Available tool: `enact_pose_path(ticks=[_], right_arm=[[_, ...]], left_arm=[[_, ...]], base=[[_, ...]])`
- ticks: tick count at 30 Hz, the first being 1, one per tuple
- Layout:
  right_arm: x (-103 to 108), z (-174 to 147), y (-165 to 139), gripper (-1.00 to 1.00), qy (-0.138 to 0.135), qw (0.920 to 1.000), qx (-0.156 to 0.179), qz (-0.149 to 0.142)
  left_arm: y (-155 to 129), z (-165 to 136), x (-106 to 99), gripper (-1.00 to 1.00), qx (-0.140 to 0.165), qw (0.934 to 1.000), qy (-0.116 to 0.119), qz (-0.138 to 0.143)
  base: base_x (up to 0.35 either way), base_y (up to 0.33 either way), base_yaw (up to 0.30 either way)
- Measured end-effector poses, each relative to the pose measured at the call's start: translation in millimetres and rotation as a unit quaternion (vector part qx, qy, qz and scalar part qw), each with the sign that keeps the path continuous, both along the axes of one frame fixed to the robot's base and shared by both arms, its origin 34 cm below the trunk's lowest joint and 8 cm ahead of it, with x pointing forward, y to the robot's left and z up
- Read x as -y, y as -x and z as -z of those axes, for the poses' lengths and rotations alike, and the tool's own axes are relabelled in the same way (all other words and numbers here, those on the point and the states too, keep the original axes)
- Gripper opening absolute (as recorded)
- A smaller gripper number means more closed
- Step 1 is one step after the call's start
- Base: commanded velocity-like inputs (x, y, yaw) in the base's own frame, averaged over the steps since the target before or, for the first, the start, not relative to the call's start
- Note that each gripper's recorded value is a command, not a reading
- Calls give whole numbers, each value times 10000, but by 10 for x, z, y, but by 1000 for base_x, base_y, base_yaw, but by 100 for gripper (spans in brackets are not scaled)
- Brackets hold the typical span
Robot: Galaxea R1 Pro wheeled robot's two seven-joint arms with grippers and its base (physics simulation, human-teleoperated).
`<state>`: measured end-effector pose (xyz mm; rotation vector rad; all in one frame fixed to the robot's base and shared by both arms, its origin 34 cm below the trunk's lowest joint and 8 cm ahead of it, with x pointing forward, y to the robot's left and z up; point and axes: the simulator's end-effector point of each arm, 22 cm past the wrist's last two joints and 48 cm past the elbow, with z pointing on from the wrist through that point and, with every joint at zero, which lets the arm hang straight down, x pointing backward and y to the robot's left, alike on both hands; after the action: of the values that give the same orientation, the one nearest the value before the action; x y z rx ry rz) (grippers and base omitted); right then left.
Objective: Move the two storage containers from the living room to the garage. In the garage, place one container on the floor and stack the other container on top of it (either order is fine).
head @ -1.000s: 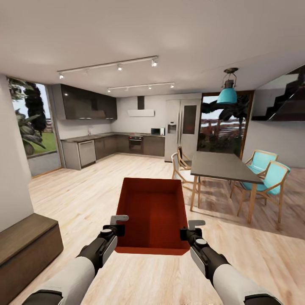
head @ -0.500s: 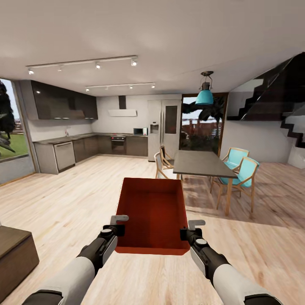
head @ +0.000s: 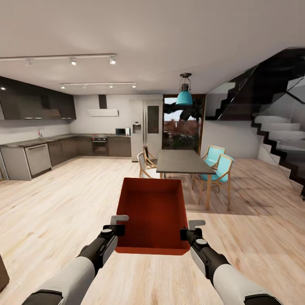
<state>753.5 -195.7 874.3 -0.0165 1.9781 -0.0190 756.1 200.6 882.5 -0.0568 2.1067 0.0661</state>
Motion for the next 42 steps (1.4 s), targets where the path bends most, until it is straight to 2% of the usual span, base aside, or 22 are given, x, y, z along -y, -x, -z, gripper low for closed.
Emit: enact_pose_path(ticks=[42], right_arm=[[3,2,1,-100,-12,10000,-4,8]], left_arm=[[-2,-8,2,-100,-3,10000,-19,-2]], base=[[0,0,-283]])
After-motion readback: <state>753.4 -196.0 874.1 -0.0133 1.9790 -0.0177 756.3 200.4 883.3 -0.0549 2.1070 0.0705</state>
